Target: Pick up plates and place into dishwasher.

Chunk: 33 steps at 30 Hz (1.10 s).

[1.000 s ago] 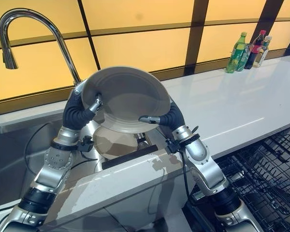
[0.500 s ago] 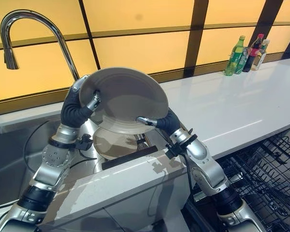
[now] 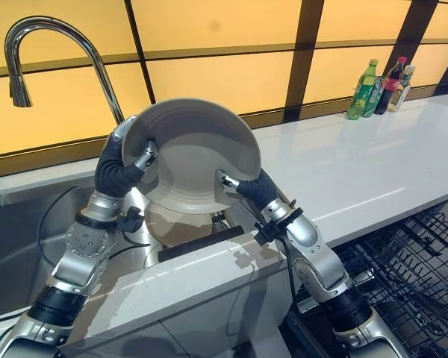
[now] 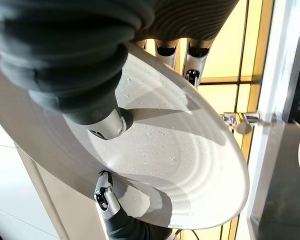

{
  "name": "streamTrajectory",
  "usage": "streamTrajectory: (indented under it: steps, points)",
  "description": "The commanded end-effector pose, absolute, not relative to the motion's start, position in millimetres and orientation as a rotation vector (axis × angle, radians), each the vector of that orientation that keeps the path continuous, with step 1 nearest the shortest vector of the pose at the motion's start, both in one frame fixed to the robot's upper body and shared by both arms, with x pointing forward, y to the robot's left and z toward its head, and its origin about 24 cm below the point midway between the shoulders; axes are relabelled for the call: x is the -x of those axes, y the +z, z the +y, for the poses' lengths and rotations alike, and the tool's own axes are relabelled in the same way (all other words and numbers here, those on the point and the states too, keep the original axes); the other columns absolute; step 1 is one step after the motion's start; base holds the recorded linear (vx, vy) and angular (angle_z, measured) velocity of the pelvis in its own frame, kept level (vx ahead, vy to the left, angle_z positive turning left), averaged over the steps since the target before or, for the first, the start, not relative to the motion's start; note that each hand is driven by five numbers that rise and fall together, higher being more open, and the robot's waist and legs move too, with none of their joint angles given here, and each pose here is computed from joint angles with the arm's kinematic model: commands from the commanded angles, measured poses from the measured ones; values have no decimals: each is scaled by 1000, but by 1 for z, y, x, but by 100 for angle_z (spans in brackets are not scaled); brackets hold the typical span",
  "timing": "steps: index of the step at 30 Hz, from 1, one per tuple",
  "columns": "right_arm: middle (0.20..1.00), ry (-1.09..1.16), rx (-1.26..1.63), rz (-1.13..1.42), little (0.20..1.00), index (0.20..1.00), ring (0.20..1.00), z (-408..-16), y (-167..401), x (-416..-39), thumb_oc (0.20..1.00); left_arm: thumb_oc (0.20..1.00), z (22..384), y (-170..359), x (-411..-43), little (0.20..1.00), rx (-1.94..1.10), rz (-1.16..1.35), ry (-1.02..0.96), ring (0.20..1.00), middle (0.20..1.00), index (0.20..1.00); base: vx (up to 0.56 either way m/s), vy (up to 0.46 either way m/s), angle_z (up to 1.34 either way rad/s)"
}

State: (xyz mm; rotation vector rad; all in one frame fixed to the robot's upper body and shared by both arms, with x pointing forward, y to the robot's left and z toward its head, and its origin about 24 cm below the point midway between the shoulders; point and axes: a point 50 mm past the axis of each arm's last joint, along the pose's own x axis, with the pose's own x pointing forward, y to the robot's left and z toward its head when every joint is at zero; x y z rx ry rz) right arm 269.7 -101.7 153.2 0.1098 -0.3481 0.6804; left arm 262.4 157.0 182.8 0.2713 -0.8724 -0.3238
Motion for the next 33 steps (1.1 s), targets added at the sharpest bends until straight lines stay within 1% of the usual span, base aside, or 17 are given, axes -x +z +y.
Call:
streamTrajectory:
  steps: [1, 3, 4, 5, 6, 8, 11, 16, 19, 26, 30, 33]
  points:
    - [200, 765, -142, -595, 200, 200, 200, -76, 204, -269, 200, 200, 122, 202, -269, 200, -291, -949, -518, 200, 200, 200, -34, -6, -2]
    - [200, 741, -151, -614, 200, 200, 200, -79, 207, -269, 200, 200, 122, 198, -274, 200, -288, -885, -518, 200, 200, 200, -56, -9, -1]
    - [200, 731, -151, -622, 200, 200, 200, -80, 208, -269, 200, 445, 123, 196, -276, 445, -280, -862, -516, 445, 445, 445, 0, 0, 0]
    - [200, 722, -149, -627, 200, 200, 200, -81, 209, -270, 200, 868, 124, 195, -278, 868, -270, -844, -511, 868, 868, 868, -40, -3, 0]
    - [200, 704, -143, -635, 200, 200, 200, -83, 210, -271, 200, 1000, 127, 192, -281, 1000, -253, -809, -502, 1000, 1000, 1000, -41, -2, 0]
    - [200, 675, -134, -643, 200, 200, 200, -86, 211, -273, 200, 1000, 130, 190, -284, 1000, -218, -787, -467, 1000, 1000, 1000, -35, -5, 0]
    - [200, 633, -125, -648, 200, 200, 200, -94, 211, -275, 200, 1000, 139, 196, -283, 1000, -189, -819, -381, 1000, 1000, 1000, -34, -11, 0]
    - [200, 570, -106, -665, 200, 200, 200, -107, 214, -277, 200, 1000, 161, 209, -282, 1000, -103, -878, -185, 1000, 1000, 1000, -42, -19, 0]
    - [200, 540, -89, -677, 200, 200, 200, -112, 217, -277, 200, 1000, 168, 216, -280, 1000, -88, -921, -116, 1000, 1000, 1000, -41, -19, 0]
    - [200, 458, -72, -690, 200, 200, 200, -123, 219, -278, 200, 1000, 180, 222, -277, 1000, -86, -960, -19, 1000, 1000, 1000, -14, -6, 0]
    - [200, 378, 15, -712, 200, 200, 200, -133, 223, -280, 200, 1000, 187, 226, -275, 1000, -82, -983, 12, 1000, 1000, 1000, 0, 0, 0]
    - [200, 294, 89, -739, 200, 200, 200, -149, 228, -279, 200, 1000, 196, 227, -272, 1000, -68, -990, 47, 1000, 1000, 1000, -16, 24, -3]
